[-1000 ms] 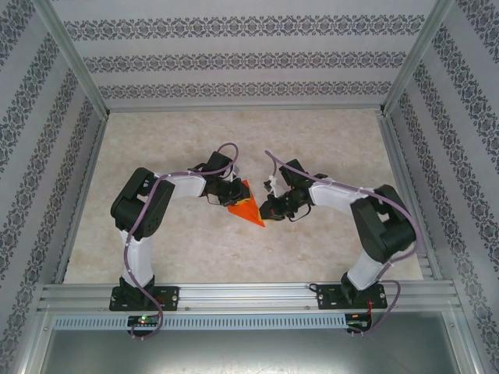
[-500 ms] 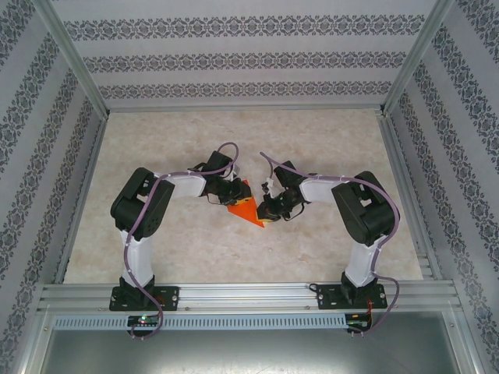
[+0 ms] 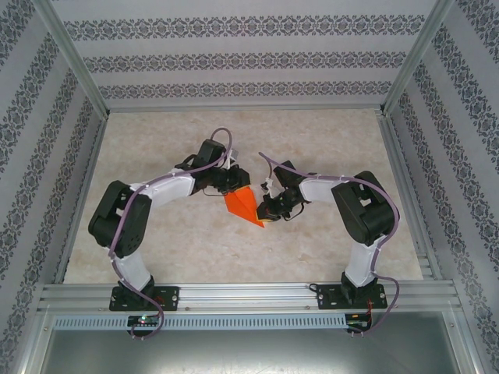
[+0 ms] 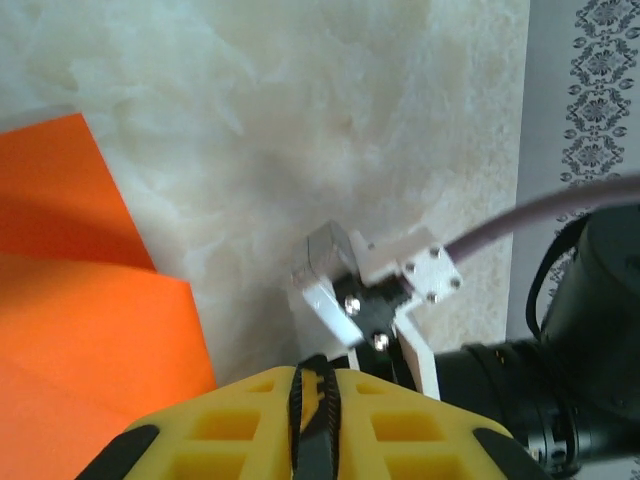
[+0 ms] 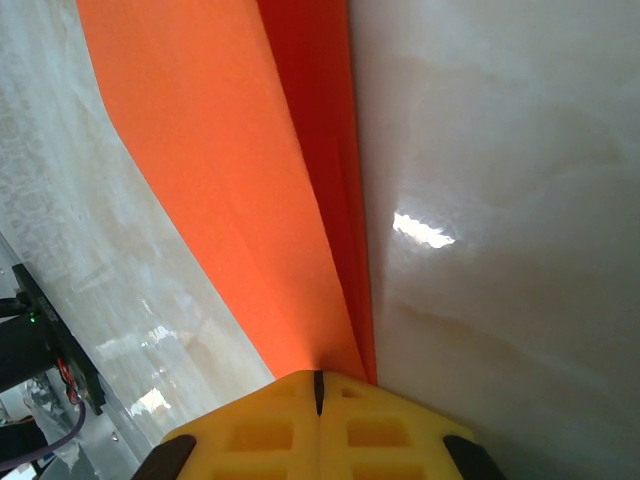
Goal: Fold a paper plane with a square sheet of paper (fold left side to right side)
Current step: Fourth fold the wing at the center of the table.
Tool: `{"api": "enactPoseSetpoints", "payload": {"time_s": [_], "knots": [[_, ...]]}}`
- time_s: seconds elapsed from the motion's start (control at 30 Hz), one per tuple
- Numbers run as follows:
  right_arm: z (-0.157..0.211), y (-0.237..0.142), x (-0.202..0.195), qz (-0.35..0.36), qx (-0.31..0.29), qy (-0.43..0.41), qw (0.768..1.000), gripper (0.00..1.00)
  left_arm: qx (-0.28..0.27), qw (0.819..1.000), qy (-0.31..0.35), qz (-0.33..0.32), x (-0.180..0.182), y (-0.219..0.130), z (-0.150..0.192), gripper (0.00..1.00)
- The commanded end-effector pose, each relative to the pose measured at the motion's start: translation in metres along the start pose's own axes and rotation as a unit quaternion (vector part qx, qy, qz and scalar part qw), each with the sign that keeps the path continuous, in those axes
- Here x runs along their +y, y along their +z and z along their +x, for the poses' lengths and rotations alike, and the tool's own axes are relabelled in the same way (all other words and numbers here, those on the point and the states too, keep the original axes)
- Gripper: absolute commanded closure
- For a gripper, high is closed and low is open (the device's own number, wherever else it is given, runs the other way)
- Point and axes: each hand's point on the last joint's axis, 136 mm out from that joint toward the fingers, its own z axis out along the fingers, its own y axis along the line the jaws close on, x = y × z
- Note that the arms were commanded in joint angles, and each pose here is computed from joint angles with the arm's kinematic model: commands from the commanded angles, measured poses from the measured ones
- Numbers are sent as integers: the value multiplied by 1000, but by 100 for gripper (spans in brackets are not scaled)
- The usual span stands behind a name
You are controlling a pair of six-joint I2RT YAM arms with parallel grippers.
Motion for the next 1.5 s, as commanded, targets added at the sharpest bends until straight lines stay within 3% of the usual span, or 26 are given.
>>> {"api": "enactPoseSetpoints", "payload": {"time_s": [0.0, 0.47, 0.9, 1.23, 1.47], "knots": [[23, 12, -58, 105, 32, 45, 993, 100, 23, 1000, -5, 1, 14, 8, 23, 84], [24, 12, -57, 111, 41, 44, 992, 100, 62, 998, -13, 24, 16, 48, 51, 93], [27, 10, -58, 122, 50, 40, 991, 100, 72, 997, -32, -6, 51, 66, 66, 97], [32, 10, -61, 136, 58, 37, 988, 100, 68, 995, -29, -67, 82, 64, 68, 99], [37, 11, -64, 145, 65, 37, 987, 100, 57, 994, -21, -93, 97, 52, 50, 99]]}}
